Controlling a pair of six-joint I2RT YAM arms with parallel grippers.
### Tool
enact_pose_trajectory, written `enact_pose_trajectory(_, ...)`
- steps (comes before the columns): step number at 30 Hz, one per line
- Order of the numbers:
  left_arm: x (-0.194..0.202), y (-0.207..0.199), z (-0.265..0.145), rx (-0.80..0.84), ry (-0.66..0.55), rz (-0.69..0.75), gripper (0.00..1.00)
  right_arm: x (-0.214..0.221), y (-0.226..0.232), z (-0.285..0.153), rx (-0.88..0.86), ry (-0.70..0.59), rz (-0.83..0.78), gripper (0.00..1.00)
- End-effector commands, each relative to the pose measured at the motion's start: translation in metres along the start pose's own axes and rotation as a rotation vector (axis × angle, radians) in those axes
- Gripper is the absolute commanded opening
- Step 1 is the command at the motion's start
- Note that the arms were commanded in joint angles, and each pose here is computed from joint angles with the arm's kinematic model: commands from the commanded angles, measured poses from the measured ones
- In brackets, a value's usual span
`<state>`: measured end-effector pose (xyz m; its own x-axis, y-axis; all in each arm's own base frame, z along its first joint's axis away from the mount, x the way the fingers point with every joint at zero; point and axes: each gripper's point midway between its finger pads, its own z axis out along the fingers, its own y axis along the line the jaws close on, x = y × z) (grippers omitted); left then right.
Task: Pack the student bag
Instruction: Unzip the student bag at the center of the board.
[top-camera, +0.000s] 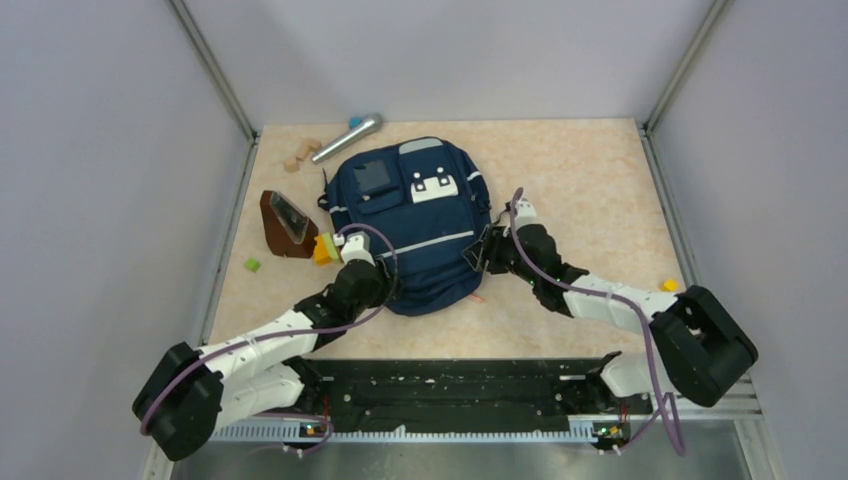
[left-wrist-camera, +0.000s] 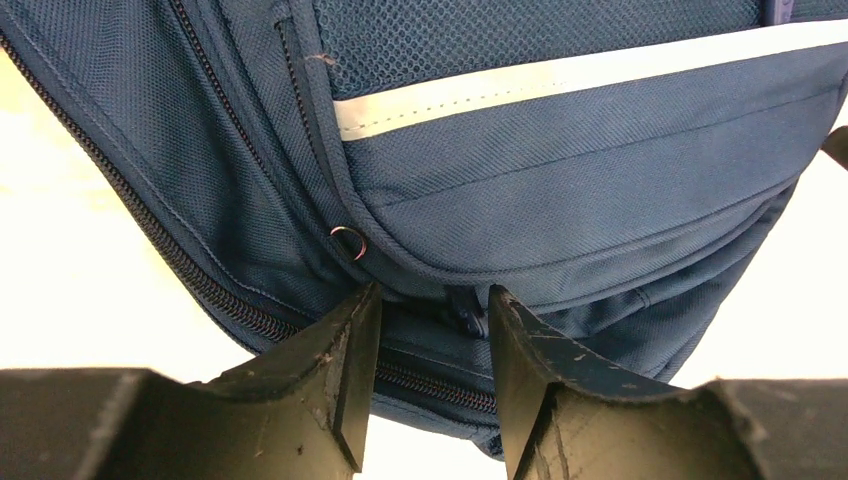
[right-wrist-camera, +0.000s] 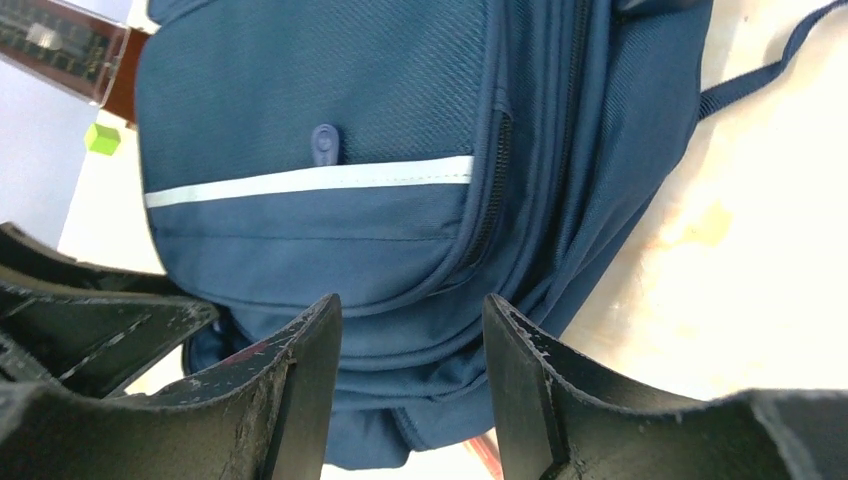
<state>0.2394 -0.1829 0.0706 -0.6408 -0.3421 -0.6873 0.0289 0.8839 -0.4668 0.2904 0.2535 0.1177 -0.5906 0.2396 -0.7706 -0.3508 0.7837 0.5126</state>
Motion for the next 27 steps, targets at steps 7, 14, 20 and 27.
enact_pose_trajectory(7, -0.018, -0.011, 0.005, 0.013, -0.071, -0.036, 0.19, -0.015, 0.006, 0.029, -0.010, -0.071, 0.092, 0.53)
enact_pose_trajectory(14, -0.022, 0.002, 0.001, -0.052, -0.088, -0.024, 0.00, -0.018, 0.010, 0.033, -0.026, -0.080, 0.131, 0.53)
enact_pose_trajectory(20, -0.027, 0.007, -0.004, -0.074, -0.113, -0.013, 0.00, -0.028, 0.016, 0.028, -0.038, -0.103, 0.152, 0.52)
enact_pose_trajectory(27, -0.028, 0.014, -0.007, -0.102, -0.117, 0.000, 0.00, -0.027, 0.007, 0.025, 0.010, -0.109, 0.163, 0.50)
